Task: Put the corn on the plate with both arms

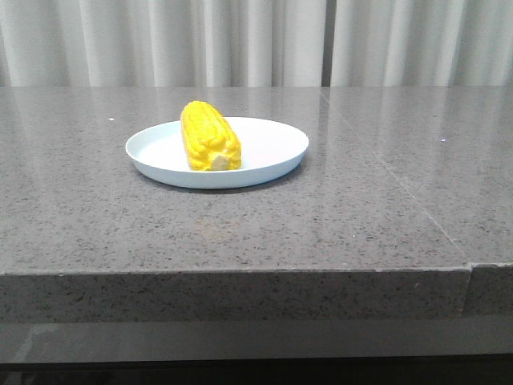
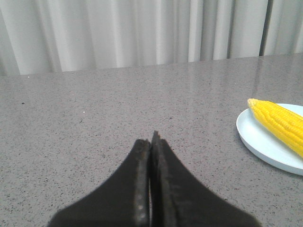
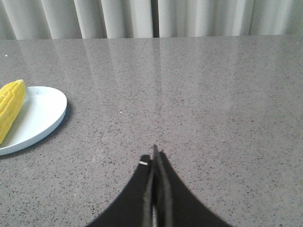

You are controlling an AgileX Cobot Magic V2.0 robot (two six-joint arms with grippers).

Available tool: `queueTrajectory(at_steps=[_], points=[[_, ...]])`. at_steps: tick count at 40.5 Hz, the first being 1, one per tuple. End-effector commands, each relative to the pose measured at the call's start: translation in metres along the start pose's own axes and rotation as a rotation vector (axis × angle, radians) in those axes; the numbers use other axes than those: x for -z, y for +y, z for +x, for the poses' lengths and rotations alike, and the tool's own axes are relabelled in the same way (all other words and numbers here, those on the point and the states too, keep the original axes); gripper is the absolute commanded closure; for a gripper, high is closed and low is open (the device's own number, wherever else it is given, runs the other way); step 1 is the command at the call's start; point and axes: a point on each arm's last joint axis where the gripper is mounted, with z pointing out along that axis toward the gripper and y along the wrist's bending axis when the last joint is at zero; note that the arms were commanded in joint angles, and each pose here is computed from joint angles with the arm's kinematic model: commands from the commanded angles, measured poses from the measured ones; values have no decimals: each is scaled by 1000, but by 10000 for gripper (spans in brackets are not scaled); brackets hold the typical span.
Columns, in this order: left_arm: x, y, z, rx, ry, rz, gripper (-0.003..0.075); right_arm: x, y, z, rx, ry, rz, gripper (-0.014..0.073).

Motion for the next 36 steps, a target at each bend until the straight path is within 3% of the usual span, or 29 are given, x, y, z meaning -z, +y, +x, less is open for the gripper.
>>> queueTrajectory(at_steps=[1,26,36], points=[[2,0,-16,0,-101,0,741,2,1,-16,13,-108,2,716],[2,0,-14,0,-108,-1,741,2,1,-16,13,-108,2,716],[16,-1,20,8,-145,-1,741,2,1,-16,13,-108,2,716]])
